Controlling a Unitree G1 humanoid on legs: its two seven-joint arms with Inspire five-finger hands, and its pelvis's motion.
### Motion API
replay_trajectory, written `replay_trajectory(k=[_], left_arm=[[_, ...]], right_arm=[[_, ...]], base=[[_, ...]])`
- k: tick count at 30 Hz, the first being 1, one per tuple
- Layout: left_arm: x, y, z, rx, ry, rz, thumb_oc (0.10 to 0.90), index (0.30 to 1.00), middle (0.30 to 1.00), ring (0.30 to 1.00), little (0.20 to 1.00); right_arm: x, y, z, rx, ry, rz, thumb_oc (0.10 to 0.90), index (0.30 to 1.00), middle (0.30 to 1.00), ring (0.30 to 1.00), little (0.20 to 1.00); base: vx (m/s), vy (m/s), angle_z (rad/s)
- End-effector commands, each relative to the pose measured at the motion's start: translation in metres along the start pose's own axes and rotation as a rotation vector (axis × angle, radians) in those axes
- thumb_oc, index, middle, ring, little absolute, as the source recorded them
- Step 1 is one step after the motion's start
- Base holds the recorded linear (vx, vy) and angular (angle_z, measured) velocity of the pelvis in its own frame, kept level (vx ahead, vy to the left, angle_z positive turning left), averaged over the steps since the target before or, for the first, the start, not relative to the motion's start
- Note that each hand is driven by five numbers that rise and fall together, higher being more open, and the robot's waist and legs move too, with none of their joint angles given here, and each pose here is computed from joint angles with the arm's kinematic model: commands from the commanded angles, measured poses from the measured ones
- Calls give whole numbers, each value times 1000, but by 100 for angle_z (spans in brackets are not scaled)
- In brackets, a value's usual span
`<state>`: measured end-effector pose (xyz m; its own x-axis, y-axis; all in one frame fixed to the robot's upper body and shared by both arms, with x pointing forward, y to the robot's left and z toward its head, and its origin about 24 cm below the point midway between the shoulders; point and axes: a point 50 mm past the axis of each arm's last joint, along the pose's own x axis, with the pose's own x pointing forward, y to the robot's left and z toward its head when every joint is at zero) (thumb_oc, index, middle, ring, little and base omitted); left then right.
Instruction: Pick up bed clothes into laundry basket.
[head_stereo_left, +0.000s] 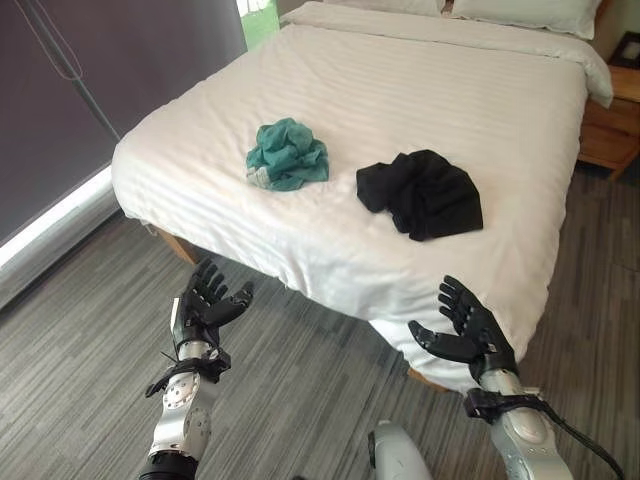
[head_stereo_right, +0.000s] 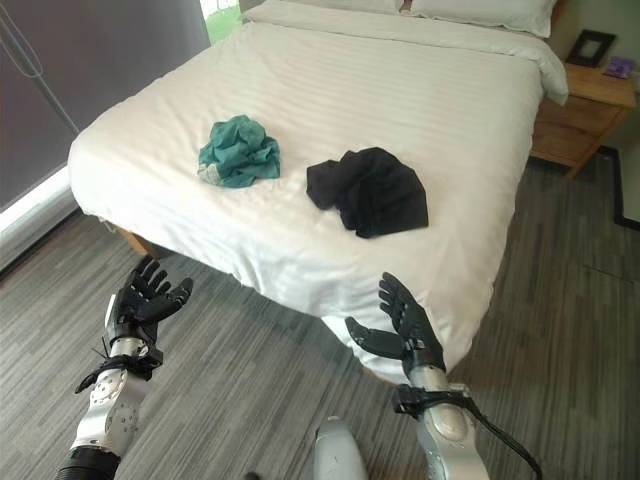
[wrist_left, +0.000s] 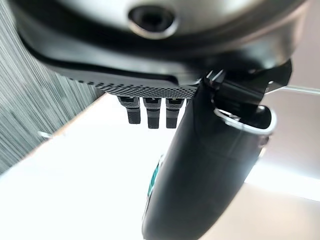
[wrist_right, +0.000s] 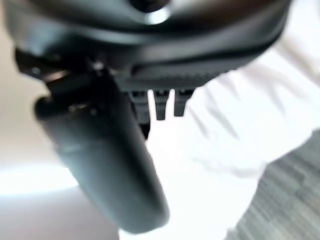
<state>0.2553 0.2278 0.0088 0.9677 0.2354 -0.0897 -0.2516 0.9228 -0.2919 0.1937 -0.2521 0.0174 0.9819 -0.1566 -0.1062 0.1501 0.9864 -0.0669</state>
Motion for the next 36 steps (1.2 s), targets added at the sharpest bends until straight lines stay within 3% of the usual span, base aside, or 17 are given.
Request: replay_trajectory(k=[1,7,9,12,20,24,28,34,36], left_arm=[[26,-27,61,-29,-285,-117,800,900,900,900,900],[24,-36,71,-257,-373,-71,800,900,900,900,900],[25,-38,79,-283,-405,-48,800,900,900,900,900],[27,-34,80,-268,-402,-38,800,900,900,900,900],[13,25,99,-201,-513,164,800,900,900,900,900],[10,35,109,-182,-550,192,800,900,900,900,900],[9,41,127,-111,-601,177,800,900,900,900,900],[27,5,166,237,-664,9,800,900,900,900,900],[27,5,167,240,-664,8,800,900,900,900,900]], right_arm=[[11,-29,77,-104,-381,-101,800,900,900,900,900],[2,-55,112,-181,-515,-212,800,900,900,900,900],[2,-66,121,-117,-564,-297,800,900,900,900,900],[0,-64,123,-46,-589,-285,800,900,900,900,900],[10,-59,137,-147,-603,-222,800,900,900,900,900],[15,-57,145,-186,-622,-212,800,900,900,900,900],[19,-57,145,-166,-621,-202,800,900,900,900,900],[19,-43,134,23,-625,-169,800,900,900,900,900],[19,-43,133,25,-624,-170,800,900,900,900,900]], base=[[344,-48,31],[326,-152,16],[396,-146,-40],[275,51,-9],[243,204,-31],[206,371,-58],[285,488,-64],[203,459,-10],[62,382,-23]])
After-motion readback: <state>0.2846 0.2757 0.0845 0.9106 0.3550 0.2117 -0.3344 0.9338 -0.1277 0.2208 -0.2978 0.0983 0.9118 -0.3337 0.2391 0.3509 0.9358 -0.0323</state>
